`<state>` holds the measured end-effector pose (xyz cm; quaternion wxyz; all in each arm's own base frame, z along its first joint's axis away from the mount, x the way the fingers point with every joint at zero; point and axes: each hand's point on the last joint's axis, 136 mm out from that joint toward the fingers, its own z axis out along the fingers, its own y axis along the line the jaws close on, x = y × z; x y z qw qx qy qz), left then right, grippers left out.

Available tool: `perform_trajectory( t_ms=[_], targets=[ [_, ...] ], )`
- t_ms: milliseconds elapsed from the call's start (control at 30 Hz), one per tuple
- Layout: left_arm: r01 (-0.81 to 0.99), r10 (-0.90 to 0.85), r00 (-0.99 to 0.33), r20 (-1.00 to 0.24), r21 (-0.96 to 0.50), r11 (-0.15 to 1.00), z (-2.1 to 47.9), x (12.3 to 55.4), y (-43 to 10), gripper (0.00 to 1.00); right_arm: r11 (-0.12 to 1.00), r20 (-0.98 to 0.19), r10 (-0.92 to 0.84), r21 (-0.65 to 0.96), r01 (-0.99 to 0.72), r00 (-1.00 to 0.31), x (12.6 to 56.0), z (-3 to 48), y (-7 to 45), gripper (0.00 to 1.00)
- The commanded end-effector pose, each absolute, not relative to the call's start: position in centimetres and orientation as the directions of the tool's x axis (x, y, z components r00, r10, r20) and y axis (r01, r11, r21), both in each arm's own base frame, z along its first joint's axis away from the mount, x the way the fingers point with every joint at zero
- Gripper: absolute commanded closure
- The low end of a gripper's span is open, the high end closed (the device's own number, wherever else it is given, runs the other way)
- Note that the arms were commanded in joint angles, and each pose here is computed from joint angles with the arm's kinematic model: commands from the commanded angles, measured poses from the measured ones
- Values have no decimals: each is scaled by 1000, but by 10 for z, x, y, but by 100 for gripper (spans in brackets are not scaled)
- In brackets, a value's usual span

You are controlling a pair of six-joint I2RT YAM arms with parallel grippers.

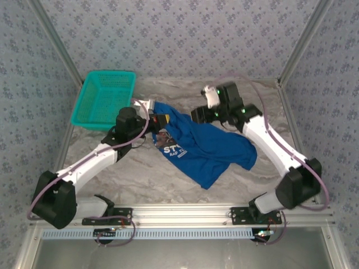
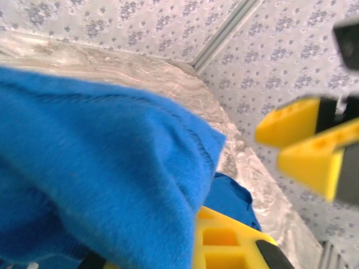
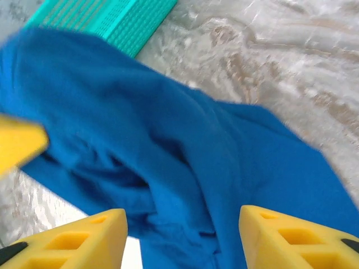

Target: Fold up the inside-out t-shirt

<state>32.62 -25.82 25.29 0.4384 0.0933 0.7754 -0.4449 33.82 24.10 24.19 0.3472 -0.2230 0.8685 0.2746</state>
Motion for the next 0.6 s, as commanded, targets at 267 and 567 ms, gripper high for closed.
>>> perform_trajectory(
  t_ms=[267, 567],
  targets=[
    [580, -242, -600, -763, -623, 525, 274, 309, -256, 100, 641, -764, -235, 344, -687, -601, 345, 175, 292, 46],
    [364, -184, -674, -716, -538, 760, 211, 312, -214, 100, 515, -702, -263, 478, -711, -662, 327, 202, 277, 100]
  ],
)
